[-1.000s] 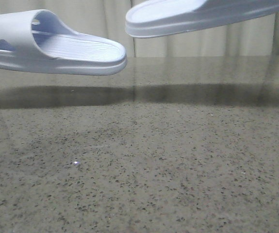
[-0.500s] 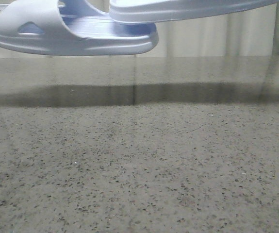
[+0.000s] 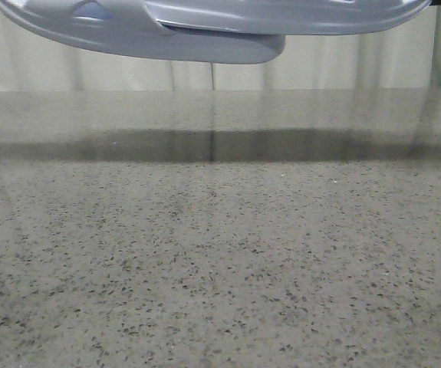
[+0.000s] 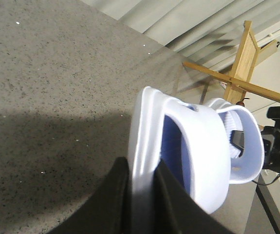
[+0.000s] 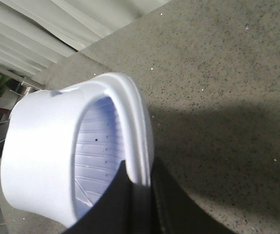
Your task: Insert blue slippers together front up
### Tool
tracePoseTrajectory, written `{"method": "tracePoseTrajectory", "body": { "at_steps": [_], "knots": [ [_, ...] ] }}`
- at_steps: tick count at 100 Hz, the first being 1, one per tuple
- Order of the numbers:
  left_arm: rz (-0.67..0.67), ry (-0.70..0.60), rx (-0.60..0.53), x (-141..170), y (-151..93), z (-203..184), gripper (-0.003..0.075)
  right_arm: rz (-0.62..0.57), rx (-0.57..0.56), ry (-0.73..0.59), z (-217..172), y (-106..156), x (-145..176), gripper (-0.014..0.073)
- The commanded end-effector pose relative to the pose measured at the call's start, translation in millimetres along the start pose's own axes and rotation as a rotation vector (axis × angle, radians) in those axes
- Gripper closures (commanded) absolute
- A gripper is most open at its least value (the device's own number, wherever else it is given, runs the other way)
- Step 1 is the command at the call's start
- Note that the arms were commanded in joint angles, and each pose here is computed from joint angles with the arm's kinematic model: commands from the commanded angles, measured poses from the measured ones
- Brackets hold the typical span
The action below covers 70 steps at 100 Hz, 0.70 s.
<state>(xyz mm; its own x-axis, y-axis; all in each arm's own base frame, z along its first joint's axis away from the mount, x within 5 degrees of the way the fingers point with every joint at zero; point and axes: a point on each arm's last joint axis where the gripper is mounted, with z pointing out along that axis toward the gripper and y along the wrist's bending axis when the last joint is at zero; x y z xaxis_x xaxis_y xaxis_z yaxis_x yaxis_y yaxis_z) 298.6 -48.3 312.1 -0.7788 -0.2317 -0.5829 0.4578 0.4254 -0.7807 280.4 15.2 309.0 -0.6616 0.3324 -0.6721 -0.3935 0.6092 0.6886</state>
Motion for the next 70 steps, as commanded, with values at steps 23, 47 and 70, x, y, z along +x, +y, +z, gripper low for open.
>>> {"method": "tracePoseTrajectory", "body": {
  "at_steps": [23,47,70],
  "knots": [
    [0.033,-0.040,0.167,-8,-36,0,0.0705,-0.003,-0.188,0.020,46,14,4,0.0697],
    [0.031,-0.039,0.167,-8,-36,0,0.0704,-0.033,-0.245,0.077,76,27,4,0.0697],
    [0.031,-0.038,0.166,-8,-35,0,0.0705,-0.073,-0.290,0.093,92,39,-2,0.0697]
  ]
}}
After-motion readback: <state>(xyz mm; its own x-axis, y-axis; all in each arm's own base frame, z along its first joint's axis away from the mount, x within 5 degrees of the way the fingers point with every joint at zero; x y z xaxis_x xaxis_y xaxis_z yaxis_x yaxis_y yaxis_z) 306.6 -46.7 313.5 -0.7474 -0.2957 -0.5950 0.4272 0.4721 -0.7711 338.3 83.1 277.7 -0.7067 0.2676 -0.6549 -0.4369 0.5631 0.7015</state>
